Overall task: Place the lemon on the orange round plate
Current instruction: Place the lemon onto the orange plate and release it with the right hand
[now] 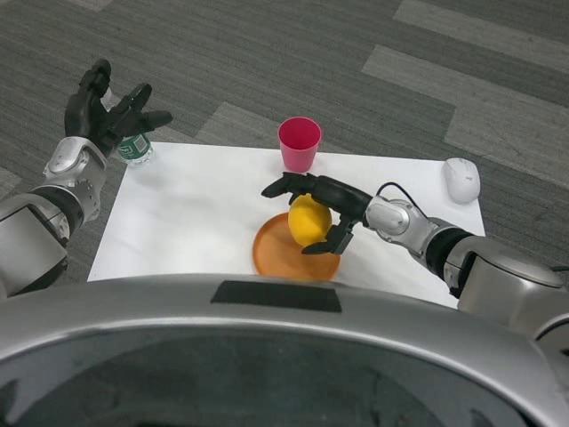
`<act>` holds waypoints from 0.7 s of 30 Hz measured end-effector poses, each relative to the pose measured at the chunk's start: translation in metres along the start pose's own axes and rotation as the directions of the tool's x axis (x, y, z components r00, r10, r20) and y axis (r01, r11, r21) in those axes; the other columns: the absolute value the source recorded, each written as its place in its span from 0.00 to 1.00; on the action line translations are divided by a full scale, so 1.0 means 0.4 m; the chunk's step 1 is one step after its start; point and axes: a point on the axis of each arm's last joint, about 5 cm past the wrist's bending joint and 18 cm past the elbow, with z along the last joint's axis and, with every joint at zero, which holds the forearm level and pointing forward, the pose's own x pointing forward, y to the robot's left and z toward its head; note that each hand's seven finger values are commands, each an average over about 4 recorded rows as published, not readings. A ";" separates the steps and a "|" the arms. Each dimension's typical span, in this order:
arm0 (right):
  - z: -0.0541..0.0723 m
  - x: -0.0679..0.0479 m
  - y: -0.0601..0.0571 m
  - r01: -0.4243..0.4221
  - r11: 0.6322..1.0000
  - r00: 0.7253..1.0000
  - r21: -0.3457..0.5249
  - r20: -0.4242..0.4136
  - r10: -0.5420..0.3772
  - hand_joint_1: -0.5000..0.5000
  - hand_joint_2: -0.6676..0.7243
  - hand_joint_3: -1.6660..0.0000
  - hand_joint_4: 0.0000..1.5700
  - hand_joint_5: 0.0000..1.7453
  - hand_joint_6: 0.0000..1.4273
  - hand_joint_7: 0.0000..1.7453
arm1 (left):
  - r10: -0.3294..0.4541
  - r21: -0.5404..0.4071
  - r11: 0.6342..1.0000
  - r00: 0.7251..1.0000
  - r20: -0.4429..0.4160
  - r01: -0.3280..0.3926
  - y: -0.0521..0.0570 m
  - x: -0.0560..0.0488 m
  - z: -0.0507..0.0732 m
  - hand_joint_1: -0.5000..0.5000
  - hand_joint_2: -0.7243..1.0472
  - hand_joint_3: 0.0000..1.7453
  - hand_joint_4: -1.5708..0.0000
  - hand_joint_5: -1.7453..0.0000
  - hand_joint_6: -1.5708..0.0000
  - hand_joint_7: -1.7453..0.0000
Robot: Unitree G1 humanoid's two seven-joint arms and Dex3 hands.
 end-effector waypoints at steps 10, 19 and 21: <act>0.009 0.017 0.013 -0.011 1.000 1.000 0.012 0.015 0.010 0.54 0.19 0.75 0.00 0.71 0.03 0.21 | 0.000 0.000 1.000 1.000 0.000 0.000 0.000 0.000 0.000 1.00 0.90 0.05 0.64 1.00 0.90 1.00; 0.006 0.009 -0.003 0.010 1.000 1.000 0.007 0.007 -0.010 0.83 0.66 0.90 0.00 0.58 0.02 0.16 | -0.001 -0.001 1.000 1.000 0.000 0.001 -0.001 0.000 0.000 1.00 0.90 0.05 0.64 1.00 0.90 1.00; 0.006 0.009 -0.003 0.008 1.000 1.000 0.007 0.007 -0.008 0.83 0.70 0.93 0.00 0.56 0.02 0.16 | -0.002 -0.002 1.000 1.000 0.000 0.002 -0.002 0.000 0.000 1.00 0.90 0.05 0.64 1.00 0.90 1.00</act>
